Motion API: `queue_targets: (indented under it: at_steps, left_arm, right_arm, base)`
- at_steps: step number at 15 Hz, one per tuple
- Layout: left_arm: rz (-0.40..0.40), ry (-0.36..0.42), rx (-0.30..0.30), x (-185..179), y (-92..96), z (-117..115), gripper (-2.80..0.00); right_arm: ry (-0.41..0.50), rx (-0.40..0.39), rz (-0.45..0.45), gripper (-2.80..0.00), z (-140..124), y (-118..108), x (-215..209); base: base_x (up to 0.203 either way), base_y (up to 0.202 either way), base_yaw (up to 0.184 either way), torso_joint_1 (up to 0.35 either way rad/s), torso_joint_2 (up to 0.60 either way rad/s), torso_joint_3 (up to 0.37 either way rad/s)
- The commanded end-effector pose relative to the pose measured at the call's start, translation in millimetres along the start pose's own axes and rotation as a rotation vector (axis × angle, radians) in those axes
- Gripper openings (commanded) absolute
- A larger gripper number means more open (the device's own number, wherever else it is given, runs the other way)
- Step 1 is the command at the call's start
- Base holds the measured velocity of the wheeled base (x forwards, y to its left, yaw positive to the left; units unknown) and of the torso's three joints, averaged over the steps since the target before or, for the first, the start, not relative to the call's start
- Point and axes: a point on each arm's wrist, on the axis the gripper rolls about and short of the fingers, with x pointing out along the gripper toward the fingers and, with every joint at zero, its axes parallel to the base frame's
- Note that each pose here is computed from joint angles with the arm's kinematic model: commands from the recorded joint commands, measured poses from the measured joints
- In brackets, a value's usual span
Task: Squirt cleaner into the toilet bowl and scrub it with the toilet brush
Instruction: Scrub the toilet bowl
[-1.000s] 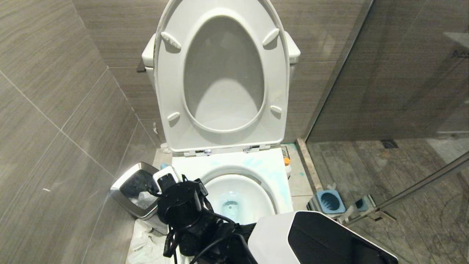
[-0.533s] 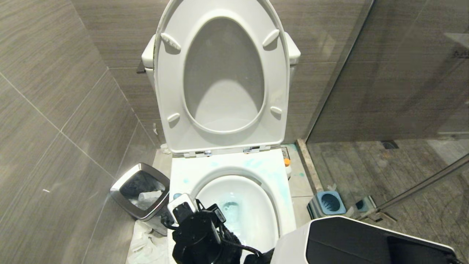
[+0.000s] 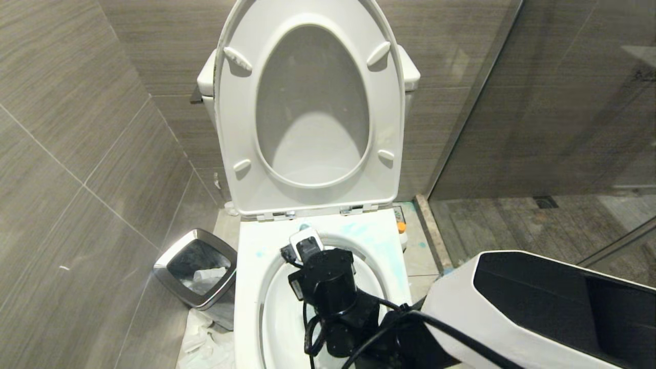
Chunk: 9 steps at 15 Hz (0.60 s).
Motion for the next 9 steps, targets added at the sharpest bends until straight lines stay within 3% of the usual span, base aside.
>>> queue_targets:
  at_steps: [1, 4, 9]
  left_arm:
    - [0.000, 0.002, -0.001, 0, 0.0, 0, -2.80]
    - [0.000, 0.002, 0.000, 0, 0.0, 0, -2.80]
    - [-0.001, 0.002, -0.001, 0, 0.0, 0, -2.80]
  right_arm:
    - [-0.037, 0.022, -0.054, -2.80, 12, -17, 18]
    - [-0.081, 0.027, -0.081, -2.80, 21, -23, 38]
    - [-0.150, 0.043, -0.079, -2.80, 33, -6, 65]
  base:
    - [0.000, 0.000, 0.000, 0.000, 0.00, 0.000]
    - [0.000, 0.000, 0.000, 0.000, 0.00, 0.000]
    - [0.000, 0.000, 0.000, 0.000, 0.00, 0.000]
